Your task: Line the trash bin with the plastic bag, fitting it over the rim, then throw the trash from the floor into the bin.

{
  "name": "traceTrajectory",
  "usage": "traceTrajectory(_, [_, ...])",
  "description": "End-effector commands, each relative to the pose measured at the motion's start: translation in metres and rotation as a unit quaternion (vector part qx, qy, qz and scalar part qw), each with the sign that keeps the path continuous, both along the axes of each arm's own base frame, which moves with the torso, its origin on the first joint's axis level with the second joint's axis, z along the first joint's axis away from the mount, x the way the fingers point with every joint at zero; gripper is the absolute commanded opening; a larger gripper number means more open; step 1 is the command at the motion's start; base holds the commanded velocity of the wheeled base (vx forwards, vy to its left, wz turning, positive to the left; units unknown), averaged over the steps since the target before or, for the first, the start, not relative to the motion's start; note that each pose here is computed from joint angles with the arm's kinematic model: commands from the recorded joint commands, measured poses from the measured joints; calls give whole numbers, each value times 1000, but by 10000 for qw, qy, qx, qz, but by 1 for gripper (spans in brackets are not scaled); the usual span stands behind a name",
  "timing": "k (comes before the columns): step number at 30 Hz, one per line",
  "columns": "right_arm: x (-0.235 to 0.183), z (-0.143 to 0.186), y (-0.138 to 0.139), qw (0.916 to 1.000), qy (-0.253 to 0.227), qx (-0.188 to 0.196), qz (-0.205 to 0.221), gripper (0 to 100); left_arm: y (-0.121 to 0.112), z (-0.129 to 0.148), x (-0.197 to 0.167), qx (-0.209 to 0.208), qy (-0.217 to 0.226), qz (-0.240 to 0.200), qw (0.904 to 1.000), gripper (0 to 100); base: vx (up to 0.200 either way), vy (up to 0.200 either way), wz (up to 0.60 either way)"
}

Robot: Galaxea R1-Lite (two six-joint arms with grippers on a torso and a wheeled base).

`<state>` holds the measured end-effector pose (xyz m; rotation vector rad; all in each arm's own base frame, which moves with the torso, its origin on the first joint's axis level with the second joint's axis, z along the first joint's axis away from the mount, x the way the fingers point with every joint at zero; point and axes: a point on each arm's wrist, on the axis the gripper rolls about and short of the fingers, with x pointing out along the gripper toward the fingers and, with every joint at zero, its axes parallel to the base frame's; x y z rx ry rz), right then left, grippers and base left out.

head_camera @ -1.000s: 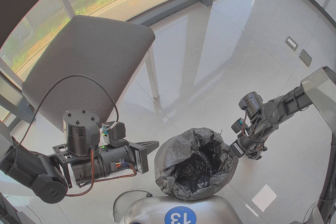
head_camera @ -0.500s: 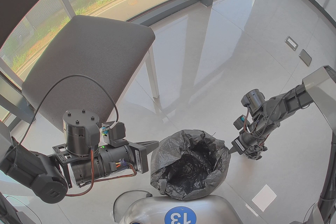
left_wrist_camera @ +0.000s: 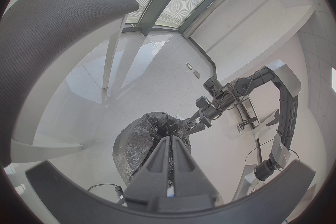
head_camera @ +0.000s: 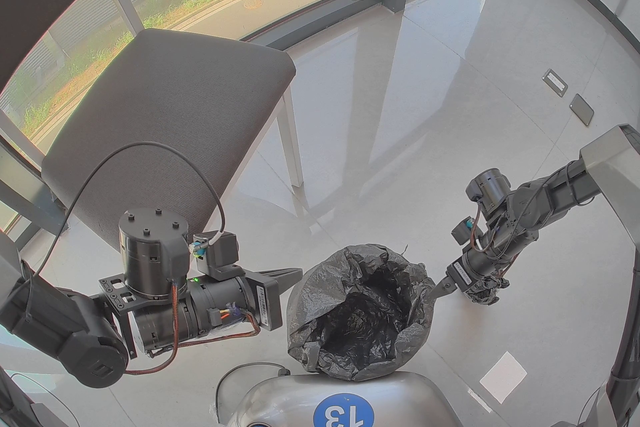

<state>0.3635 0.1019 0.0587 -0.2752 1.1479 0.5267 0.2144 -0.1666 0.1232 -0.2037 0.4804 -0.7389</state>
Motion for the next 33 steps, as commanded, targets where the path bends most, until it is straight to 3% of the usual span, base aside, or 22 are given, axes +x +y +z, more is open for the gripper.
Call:
traceTrajectory(1, [0, 12, -18, 9997, -129, 31, -226, 100, 2, 3, -1, -33, -47, 28, 10000, 0, 0, 0, 0])
traceTrajectory(6, [-2, 17, -46, 9985, -169, -9, -513, 100, 4, 4, 0, -40, -70, 87, 9999, 0, 0, 0, 0])
traceTrajectory(10, [-3, -6, -75, 9972, -22, -547, -507, 100, 4, 11, 6, -108, -174, 162, 9997, 0, 0, 0, 0])
traceTrajectory(13, [1, -22, -79, 9950, -49, -823, -557, 100, 5, 14, 11, -142, -236, 221, 9994, 0, 0, 0, 0])
traceTrajectory(18, [13, -55, -81, 9935, -82, -947, -627, 100, 0, 23, 15, -257, -390, 183, 9987, 0, 0, 0, 0])
traceTrajectory(33, [25, -66, -92, 9924, -189, -959, -742, 100, -2, 25, 18, -105, -524, 117, 9985, 0, 0, 0, 0])
